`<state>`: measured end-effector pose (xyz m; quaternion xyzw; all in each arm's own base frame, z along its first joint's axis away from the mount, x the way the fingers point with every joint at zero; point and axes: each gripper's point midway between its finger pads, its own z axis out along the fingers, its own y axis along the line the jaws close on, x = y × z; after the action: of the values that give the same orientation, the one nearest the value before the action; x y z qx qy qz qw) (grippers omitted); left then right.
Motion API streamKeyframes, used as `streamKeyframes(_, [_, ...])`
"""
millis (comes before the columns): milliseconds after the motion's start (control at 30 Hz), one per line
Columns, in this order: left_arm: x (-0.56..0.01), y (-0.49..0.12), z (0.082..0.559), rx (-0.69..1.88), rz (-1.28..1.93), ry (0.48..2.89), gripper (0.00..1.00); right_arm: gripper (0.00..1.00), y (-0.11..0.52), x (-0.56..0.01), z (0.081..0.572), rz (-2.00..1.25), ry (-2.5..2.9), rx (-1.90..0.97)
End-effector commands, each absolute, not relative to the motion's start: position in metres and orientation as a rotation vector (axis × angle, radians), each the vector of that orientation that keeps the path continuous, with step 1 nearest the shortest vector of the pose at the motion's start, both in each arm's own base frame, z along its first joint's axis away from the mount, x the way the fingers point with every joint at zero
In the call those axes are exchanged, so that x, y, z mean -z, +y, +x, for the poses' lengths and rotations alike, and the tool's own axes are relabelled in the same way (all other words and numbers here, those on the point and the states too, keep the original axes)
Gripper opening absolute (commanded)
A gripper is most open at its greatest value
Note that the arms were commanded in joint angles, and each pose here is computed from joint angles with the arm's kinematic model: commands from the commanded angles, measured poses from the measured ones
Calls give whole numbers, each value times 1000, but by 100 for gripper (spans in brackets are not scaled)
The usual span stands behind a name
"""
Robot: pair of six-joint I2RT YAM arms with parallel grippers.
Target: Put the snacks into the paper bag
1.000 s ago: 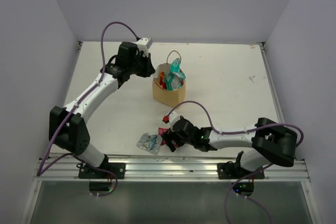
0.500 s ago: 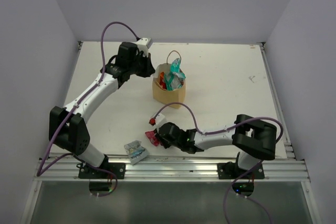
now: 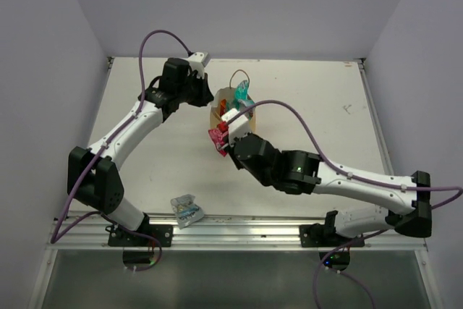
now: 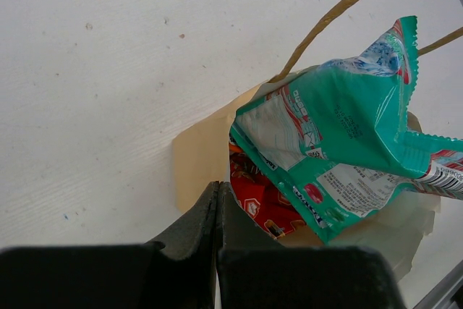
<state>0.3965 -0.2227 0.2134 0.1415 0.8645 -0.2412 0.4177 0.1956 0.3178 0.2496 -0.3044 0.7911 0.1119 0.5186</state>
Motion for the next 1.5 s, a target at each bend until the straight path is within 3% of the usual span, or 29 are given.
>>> streamKeyframes(0, [-227, -225, 396, 617, 360, 2121, 0, 0, 287, -298, 224, -680, 1784, -35])
streamKeyframes(567, [-226, -226, 395, 625, 371, 2122, 0, 0, 309, -297, 371, -616, 1765, 62])
streamKeyframes(1133, [-230, -227, 393, 634, 377, 2110, 0, 6, 302, -236, 355, -736, 1959, 109])
streamKeyframes(1167, [-229, -227, 392, 634, 377, 2112, 0, 16, 304, -230, 353, -748, 1974, 100])
streamKeyframes(1233, [-231, -226, 392, 630, 377, 2107, 0, 44, 305, -229, 354, -728, 1977, 98])
streamKeyframes(1300, [-232, -225, 392, 627, 375, 2105, 0, 85, 305, -238, 356, -698, 1952, 88])
streamKeyframes(1367, [-231, -225, 393, 625, 374, 2107, 0, 98, 306, -259, 360, -659, 1901, 69])
streamKeyframes(1467, [-229, -227, 392, 630, 376, 2110, 0, 99, 299, -305, 357, -584, 1804, 41])
